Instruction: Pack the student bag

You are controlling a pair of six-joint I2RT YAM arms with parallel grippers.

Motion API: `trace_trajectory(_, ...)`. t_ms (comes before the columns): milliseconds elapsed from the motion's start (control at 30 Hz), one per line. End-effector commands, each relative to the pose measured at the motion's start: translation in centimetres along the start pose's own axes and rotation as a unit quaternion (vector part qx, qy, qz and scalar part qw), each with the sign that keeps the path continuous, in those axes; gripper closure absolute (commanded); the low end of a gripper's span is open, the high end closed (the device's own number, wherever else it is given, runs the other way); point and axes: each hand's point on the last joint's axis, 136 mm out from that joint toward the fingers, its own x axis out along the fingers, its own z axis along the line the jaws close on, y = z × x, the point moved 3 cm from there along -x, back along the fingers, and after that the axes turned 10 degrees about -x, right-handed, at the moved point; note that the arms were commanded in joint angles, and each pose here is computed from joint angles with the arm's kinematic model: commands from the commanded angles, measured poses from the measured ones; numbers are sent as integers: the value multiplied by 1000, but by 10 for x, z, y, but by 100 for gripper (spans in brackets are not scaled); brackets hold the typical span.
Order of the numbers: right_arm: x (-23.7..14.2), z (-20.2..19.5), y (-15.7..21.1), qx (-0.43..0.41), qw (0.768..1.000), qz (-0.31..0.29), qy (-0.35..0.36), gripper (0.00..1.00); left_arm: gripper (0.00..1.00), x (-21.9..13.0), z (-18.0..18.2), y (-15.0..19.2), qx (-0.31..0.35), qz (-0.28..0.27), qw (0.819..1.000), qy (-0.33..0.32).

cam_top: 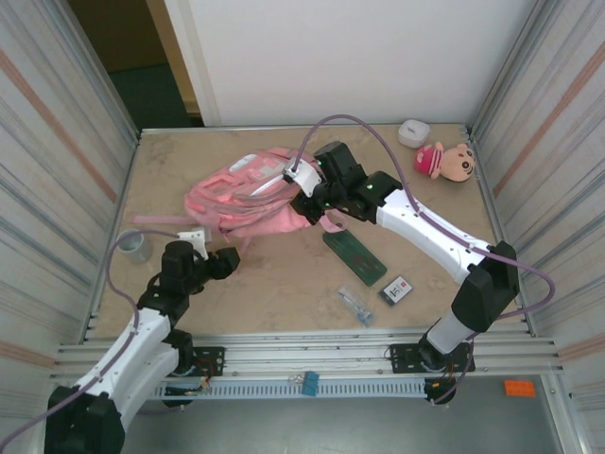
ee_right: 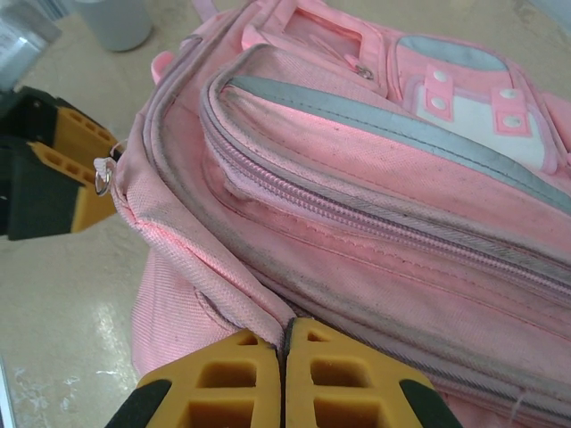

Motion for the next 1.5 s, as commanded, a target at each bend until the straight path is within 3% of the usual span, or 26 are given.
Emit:
trace_trajectory(0,-40,-7,-52,0,995,-94,17,100,39,5,-8,-19,43,-44,998,14)
trace_trajectory(233,-47,-5,-56,2,995,-102,14,100,39,19,-6,-27,83,-57,995,6)
trace_trajectory(533,-49,-4,-55,4,995,-102,15,100,56,29,-6,-33,126,-66,990,5)
trace_trajectory(600,-51,-4,-56,3,994,-103,17,100,64,31,-4,-32,131,-62,989,3)
trace_trajectory(700,-50,-5,-55,7,995,-102,18,100,84,31,-5,-32,132,-58,989,11)
trace_trajectory(867,-47,-10,-51,21,994,-97,35,100,99,25,-18,-27,146,-44,987,51)
trace_trajectory(1167,-42,-20,-46,44,992,-99,66,100,100,-6,-58,-21,184,-53,969,154)
trace_trajectory(1467,-33,-16,-39,63,991,-104,60,100,100,-29,-116,-12,229,-25,931,283)
